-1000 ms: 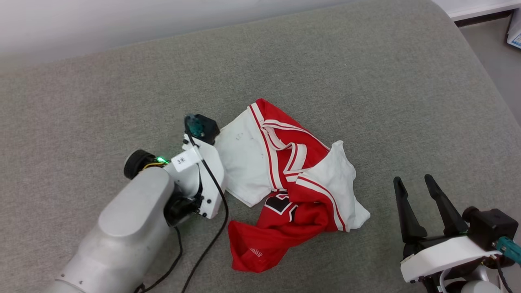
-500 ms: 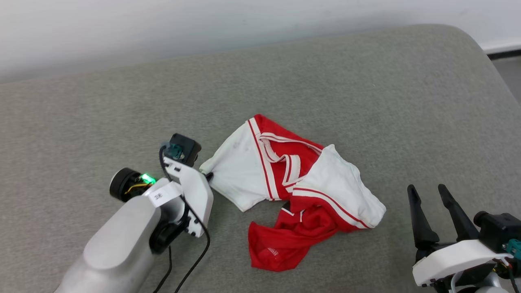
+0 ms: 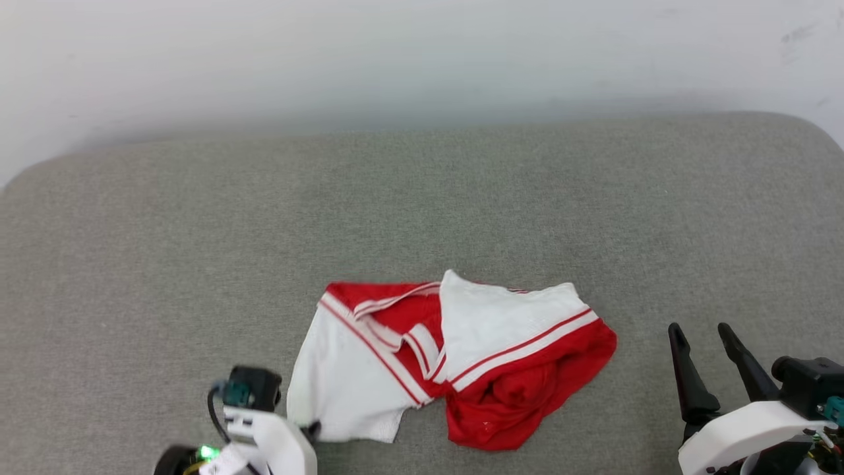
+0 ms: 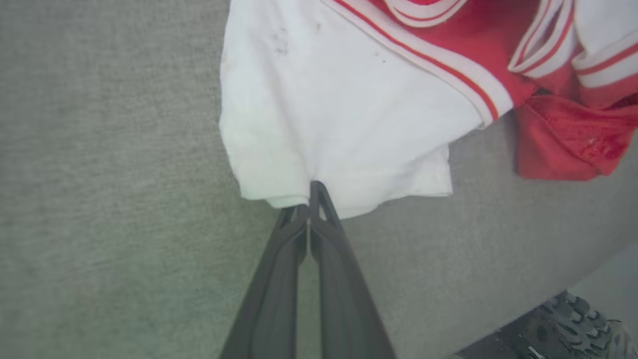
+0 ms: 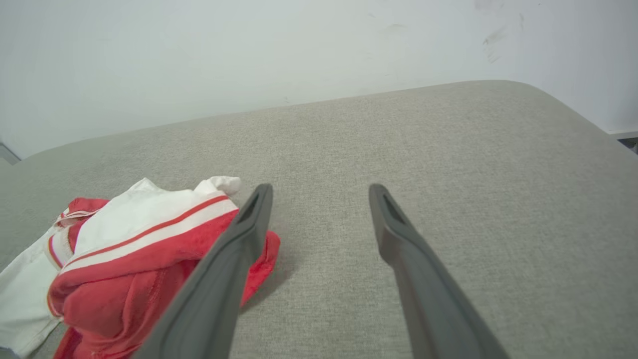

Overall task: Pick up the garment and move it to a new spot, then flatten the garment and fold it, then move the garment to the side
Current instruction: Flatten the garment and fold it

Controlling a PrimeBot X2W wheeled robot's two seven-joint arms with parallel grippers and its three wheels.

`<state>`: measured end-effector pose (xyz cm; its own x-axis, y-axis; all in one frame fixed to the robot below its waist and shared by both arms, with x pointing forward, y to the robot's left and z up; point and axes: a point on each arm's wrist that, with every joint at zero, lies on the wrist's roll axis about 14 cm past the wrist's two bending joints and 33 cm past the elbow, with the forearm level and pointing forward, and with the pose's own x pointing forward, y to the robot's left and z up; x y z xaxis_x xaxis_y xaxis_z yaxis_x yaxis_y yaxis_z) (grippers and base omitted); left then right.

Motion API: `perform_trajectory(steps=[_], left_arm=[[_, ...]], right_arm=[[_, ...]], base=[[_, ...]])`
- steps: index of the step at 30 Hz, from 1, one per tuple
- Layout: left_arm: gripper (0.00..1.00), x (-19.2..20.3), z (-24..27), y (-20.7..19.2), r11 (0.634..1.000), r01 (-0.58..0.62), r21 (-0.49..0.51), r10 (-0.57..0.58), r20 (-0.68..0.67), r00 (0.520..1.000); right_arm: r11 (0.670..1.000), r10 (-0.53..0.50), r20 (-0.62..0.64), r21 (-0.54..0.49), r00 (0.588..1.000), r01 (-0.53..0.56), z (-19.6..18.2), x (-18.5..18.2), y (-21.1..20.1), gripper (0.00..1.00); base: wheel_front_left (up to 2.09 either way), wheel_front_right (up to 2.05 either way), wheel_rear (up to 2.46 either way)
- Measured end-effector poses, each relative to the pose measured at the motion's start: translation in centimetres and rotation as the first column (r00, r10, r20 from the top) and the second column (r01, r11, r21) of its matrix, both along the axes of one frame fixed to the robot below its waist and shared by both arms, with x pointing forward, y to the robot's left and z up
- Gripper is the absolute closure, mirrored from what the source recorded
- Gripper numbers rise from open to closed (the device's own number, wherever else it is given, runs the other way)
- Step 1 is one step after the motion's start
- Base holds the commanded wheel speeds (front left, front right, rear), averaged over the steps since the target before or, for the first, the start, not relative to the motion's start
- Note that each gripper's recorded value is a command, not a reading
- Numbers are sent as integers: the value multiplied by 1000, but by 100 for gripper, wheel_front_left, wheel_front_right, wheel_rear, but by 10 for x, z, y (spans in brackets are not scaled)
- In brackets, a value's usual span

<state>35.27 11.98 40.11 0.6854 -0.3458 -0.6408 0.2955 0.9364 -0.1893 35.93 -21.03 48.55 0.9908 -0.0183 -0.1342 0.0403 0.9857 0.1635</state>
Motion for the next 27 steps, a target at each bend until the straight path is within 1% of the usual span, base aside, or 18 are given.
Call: perform_trajectory(steps=[2,5,6,7,8,11,15,19,23,25,27], left_arm=[[100,-19,-8,1,999,-26,-23,25,-45,999],[100,-35,-14,0,998,-45,-46,41,-82,996],[86,-38,-15,-1,997,-50,-54,45,-86,995],[51,-40,-14,-2,997,-51,-59,46,-84,995],[0,-40,-13,-3,996,-56,-63,52,-75,996],[0,-33,-3,-2,994,-83,-76,83,-8,997],[0,-12,27,13,983,-162,-88,176,184,967],[0,1,59,17,977,-178,-118,209,364,908],[0,11,93,21,971,-180,-157,237,519,821],[0,14,109,21,969,-173,-178,245,580,777],[0,15,119,22,968,-168,-189,250,619,745]], right_arm=[[1000,11,5,1,1000,-11,3,0,3,0],[1000,25,8,-4,1000,-25,7,0,7,0],[1000,28,7,-7,1000,-28,7,0,8,0],[1000,30,6,-8,1000,-30,8,-1,9,0],[999,32,6,-10,999,-32,8,-1,9,0],[999,41,4,-17,999,-41,11,-3,11,0],[998,62,5,-28,998,-62,16,-6,17,0],[995,91,-11,-36,996,-91,18,-9,26,0],[988,145,-61,-35,988,-147,13,-8,42,0],[981,184,-94,-38,978,-189,12,-4,54,0],[970,234,-130,-40,963,-241,10,1,69,0]], base=[[0,0,0],[0,0,0],[0,0,0],[0,0,0],[0,0,0],[0,0,0],[0,0,0],[0,0,0],[0,0,0],[0,0,0],[0,0,0]])
